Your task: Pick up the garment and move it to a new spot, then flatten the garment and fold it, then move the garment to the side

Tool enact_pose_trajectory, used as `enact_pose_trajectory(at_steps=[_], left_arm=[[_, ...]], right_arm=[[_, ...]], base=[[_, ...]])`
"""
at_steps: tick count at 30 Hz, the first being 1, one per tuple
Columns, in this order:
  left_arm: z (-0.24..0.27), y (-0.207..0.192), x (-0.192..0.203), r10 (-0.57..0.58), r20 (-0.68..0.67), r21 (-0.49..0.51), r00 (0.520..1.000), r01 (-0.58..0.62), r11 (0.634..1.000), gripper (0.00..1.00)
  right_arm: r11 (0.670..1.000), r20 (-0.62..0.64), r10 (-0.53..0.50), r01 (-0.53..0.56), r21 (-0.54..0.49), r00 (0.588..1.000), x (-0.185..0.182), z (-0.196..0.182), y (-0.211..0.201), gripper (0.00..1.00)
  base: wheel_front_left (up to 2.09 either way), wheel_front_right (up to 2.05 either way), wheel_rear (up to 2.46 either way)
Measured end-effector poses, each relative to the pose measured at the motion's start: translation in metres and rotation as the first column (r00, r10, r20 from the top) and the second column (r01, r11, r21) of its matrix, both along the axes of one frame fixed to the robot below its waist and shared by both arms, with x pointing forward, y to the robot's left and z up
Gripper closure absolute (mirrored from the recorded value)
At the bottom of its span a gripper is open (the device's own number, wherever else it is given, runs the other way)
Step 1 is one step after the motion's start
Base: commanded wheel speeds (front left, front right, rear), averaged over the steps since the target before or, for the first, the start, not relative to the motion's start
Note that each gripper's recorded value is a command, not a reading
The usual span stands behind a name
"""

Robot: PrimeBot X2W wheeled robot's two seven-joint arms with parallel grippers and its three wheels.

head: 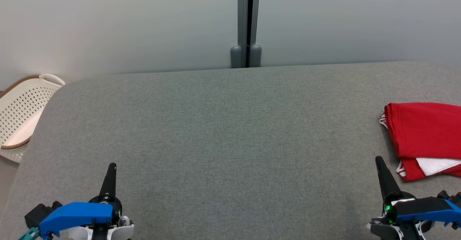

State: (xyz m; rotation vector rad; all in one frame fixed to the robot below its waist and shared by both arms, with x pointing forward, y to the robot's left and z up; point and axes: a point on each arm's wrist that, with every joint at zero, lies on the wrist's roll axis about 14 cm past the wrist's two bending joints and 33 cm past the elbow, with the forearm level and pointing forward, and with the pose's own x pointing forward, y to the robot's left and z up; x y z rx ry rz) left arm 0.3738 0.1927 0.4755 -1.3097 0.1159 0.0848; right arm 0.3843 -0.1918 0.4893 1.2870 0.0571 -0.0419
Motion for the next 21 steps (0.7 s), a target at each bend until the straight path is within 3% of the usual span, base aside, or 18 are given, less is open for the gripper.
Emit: enact_pose_trajectory(at_steps=[21], left_arm=[[0.016, 0.005, 0.008, 0.022, 0.064, -0.153, 0.998, -0.012, 0.988, 1.00]], right_arm=[[0.986, 0.027, -0.009, 0.004, 0.168, 1.000, 0.002, 0.008, -0.004, 1.00]], base=[[0.00, 0.00, 0.00]])
